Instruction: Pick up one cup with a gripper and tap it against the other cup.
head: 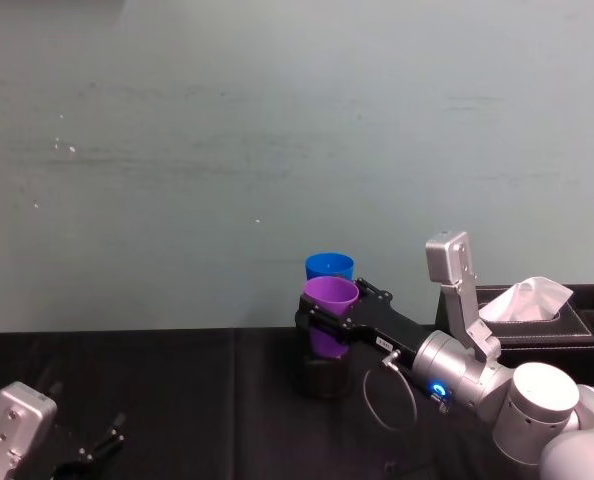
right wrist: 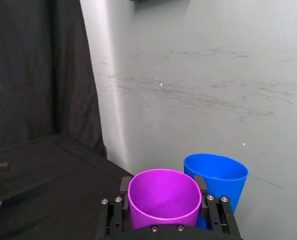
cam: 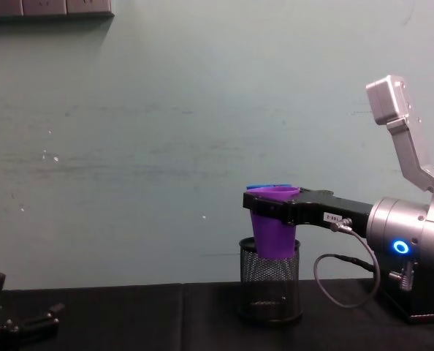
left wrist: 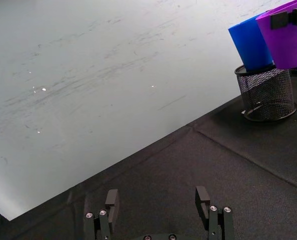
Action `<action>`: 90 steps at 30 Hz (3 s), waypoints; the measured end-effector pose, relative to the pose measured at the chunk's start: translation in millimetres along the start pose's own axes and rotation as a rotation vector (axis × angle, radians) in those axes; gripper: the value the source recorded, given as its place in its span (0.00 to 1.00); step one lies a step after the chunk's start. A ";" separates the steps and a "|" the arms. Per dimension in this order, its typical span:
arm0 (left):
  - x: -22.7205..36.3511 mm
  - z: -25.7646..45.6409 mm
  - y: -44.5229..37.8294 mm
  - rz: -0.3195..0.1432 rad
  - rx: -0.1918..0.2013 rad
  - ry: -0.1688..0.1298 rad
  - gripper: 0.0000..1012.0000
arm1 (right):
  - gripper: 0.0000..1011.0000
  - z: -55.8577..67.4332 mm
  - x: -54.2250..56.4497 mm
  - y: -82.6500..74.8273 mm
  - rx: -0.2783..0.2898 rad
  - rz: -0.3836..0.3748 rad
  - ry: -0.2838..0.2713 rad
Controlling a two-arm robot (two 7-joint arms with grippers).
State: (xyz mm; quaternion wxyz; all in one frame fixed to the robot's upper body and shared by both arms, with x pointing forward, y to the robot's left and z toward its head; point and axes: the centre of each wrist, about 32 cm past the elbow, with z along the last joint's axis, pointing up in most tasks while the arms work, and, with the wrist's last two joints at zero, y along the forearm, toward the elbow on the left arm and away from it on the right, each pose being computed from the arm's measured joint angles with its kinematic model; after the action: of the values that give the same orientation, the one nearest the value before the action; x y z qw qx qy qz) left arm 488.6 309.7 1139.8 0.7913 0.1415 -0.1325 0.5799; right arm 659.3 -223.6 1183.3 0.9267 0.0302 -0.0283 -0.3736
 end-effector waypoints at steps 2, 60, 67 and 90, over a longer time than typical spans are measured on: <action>0.0 0.0 0.0 0.000 0.000 0.000 0.99 | 0.75 0.0 0.0 0.0 0.000 0.000 0.000; 0.0 0.0 0.0 0.000 0.000 0.000 0.99 | 0.75 0.0 0.0 0.0 0.000 0.000 0.000; 0.0 0.0 0.0 0.000 0.000 0.000 0.99 | 0.75 -0.8 0.6 -1.0 0.005 0.003 0.000; 0.0 0.0 0.0 0.000 0.000 0.000 0.99 | 0.75 -1.9 -20.8 -31.9 0.002 0.080 0.021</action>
State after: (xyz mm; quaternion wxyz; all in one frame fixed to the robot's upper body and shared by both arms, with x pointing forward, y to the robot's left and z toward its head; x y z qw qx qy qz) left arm 488.6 309.7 1139.8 0.7913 0.1415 -0.1325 0.5799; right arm 622.4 -232.0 1178.4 0.9410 0.0339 -0.0200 -0.3360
